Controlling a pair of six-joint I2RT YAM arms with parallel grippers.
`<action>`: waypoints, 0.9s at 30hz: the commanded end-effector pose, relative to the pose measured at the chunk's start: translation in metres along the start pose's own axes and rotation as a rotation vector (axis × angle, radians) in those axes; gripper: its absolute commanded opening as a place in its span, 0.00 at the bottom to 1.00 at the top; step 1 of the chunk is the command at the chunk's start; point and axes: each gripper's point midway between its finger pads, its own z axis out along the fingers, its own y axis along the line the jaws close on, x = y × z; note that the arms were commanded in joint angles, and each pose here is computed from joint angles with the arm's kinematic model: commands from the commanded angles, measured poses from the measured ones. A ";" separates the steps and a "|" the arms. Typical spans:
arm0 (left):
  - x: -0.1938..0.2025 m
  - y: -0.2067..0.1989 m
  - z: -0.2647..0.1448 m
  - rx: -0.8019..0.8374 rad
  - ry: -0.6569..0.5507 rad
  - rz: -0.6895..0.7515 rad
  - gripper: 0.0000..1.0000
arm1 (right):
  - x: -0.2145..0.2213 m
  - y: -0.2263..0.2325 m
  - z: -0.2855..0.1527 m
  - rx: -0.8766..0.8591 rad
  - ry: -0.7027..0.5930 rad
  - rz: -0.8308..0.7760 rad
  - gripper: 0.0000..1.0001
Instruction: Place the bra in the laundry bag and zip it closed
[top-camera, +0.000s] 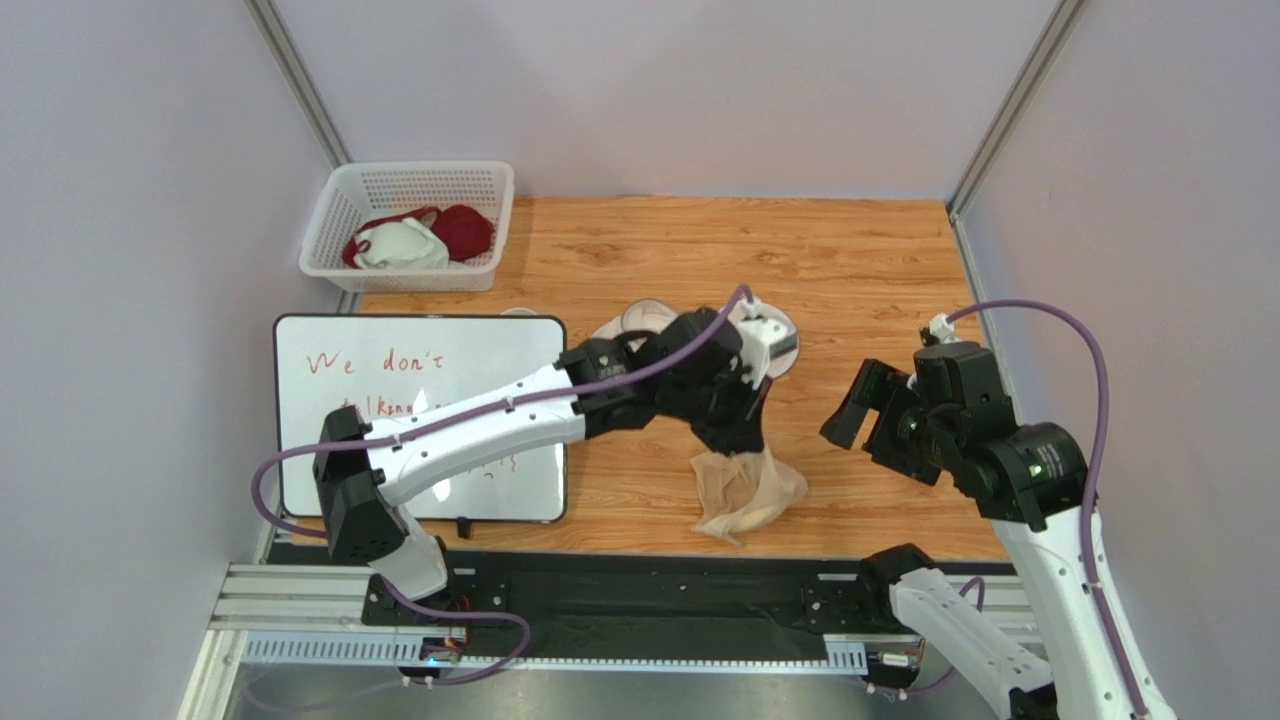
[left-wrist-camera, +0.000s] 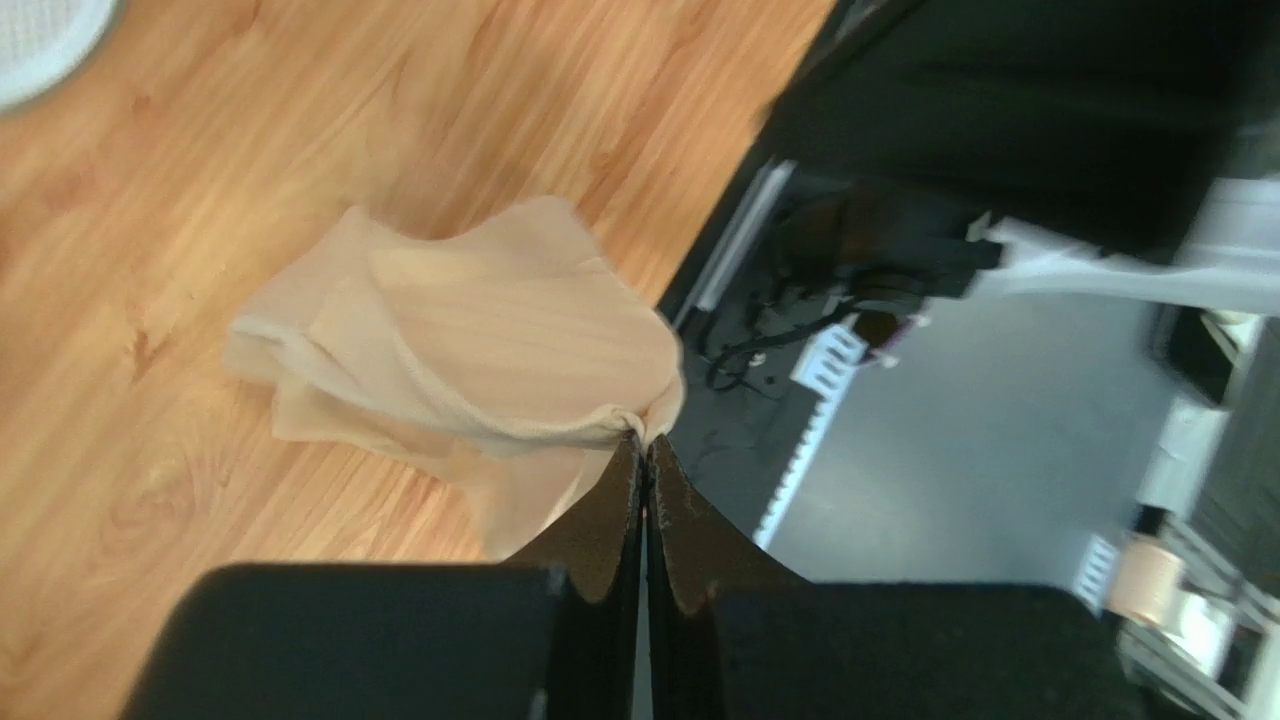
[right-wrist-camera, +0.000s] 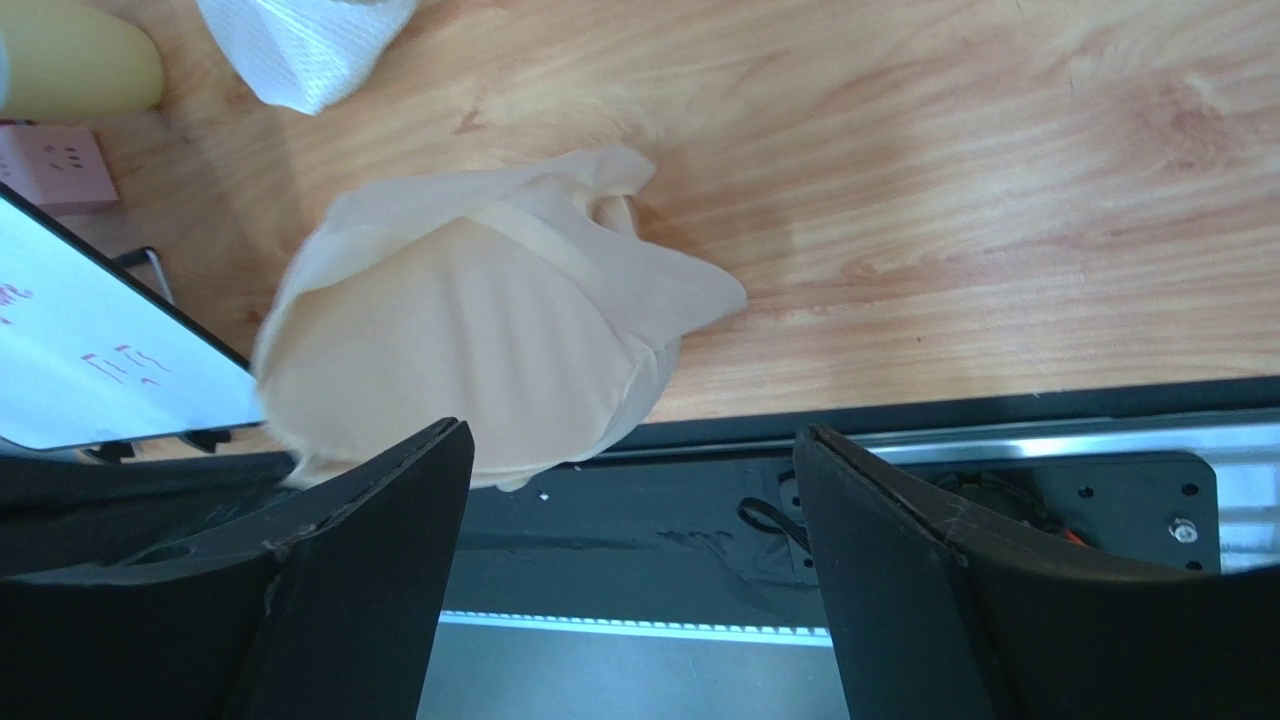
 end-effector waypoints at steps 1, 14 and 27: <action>0.006 0.007 -0.007 -0.014 -0.185 -0.007 0.00 | 0.026 -0.021 0.003 0.015 0.017 -0.001 0.84; 0.085 0.051 -0.014 -0.073 -0.283 -0.011 0.00 | 0.106 0.037 0.069 -0.451 0.346 -0.024 0.86; 0.076 -0.022 -0.066 0.253 -0.270 0.206 0.00 | 0.081 0.086 0.035 -0.812 0.153 -0.276 0.95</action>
